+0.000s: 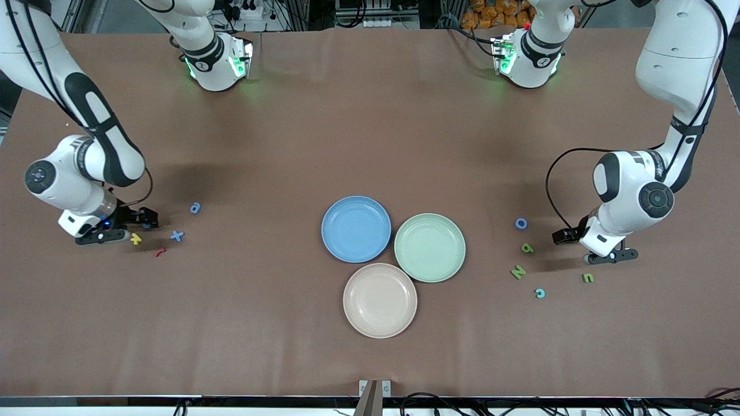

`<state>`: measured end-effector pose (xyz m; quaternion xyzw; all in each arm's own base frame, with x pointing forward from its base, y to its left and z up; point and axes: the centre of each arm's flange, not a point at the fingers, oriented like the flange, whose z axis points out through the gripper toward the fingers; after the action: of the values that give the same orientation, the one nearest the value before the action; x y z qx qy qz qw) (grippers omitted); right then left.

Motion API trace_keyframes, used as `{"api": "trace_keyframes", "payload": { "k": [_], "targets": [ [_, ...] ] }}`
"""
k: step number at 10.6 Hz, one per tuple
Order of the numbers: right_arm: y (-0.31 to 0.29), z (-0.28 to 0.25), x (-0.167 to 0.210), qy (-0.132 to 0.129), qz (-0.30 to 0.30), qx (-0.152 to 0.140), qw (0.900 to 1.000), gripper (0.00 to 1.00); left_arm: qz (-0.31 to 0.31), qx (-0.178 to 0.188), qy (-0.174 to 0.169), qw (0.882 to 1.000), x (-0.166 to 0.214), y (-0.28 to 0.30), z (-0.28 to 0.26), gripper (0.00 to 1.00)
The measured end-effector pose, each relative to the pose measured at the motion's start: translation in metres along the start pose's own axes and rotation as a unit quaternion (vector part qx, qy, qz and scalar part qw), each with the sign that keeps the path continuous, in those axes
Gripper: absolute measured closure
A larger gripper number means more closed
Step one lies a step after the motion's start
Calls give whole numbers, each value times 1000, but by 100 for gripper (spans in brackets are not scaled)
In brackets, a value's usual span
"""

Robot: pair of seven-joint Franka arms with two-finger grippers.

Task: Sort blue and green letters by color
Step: 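Grasp the green B with the left gripper while the right gripper grasps blue e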

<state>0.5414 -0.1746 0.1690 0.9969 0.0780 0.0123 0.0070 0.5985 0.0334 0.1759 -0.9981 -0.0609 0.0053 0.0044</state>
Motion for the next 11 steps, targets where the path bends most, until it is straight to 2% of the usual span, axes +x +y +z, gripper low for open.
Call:
{"api": "trace_keyframes", "payload": {
  "k": [2, 4, 6, 7, 10, 11],
  "targets": [
    [14, 2, -5, 0, 2, 0, 1000, 0, -4, 1, -1, 1000, -2, -10, 1, 0],
    [1, 2, 1, 0, 35, 2, 999, 0, -5, 1, -2, 1000, -4, -12, 1, 0],
    [-13, 2, 8, 0, 49, 3, 999, 0, -6, 0, 1, 1000, -7, -12, 4, 6],
    [-14, 2, 9, 0, 51, 4, 999, 0, -6, 0, 4, 1000, -8, -13, 6, 15],
    [-13, 7, 4, -14, 55, 8, 998, 0, -5, -1, 11, 1000, -8, -11, -2, 59],
    [-13, 8, 4, -15, 55, 9, 998, 0, -5, -1, 11, 1000, -8, -11, -2, 66]
  ]
}}
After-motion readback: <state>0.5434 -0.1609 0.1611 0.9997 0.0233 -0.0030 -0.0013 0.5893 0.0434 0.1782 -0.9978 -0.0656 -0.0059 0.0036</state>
